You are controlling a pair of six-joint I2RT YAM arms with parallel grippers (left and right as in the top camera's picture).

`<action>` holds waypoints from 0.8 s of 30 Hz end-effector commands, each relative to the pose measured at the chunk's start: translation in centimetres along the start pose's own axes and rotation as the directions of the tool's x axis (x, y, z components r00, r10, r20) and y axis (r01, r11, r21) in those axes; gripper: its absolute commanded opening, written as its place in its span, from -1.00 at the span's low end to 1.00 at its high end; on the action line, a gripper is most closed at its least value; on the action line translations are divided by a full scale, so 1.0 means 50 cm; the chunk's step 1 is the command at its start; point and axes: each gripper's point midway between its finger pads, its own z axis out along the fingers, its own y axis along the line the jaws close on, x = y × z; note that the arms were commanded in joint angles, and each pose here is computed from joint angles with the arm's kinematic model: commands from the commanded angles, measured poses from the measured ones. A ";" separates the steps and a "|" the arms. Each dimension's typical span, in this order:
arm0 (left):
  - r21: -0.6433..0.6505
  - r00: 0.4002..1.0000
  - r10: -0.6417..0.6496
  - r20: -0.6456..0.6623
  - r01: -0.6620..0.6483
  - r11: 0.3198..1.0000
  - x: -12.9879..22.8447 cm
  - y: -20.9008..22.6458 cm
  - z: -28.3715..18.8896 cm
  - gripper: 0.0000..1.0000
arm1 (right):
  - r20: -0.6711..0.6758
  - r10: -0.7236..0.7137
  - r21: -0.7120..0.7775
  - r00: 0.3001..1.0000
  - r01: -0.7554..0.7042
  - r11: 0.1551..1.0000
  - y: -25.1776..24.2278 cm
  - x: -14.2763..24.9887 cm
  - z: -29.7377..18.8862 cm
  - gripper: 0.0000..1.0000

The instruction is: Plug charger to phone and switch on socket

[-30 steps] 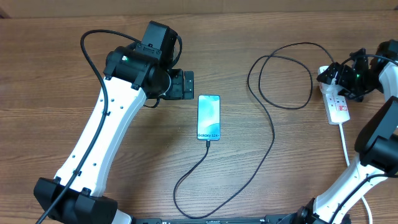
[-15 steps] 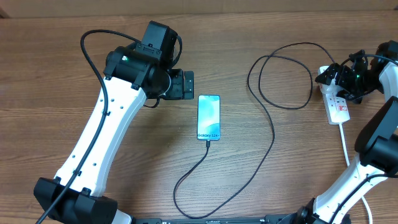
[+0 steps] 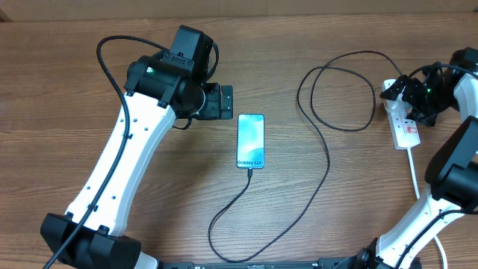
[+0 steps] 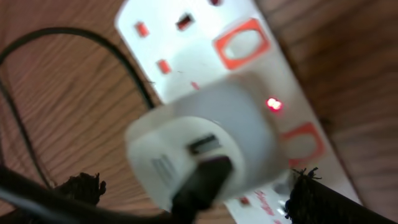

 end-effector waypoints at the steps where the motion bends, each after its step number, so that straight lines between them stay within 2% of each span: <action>1: -0.001 1.000 0.020 0.024 -0.020 1.000 -0.009 -0.007 -0.010 0.99 | 0.090 0.042 0.088 0.995 -0.050 0.995 -0.005 -0.012 -0.074 1.00; 9: -0.001 1.000 0.020 0.024 -0.020 1.000 -0.009 -0.007 -0.010 0.99 | 0.203 0.012 0.098 0.979 -0.033 0.995 0.047 0.005 -0.205 1.00; 14: -0.001 1.000 0.020 0.024 -0.020 1.000 -0.009 -0.007 -0.010 0.99 | 0.305 0.051 0.195 0.951 -0.114 0.974 0.058 0.036 -0.299 1.00; 24: -0.001 1.000 0.020 0.024 -0.020 1.000 -0.009 -0.007 -0.010 0.99 | 0.453 0.116 0.179 0.884 -0.218 0.959 0.119 0.109 -0.425 1.00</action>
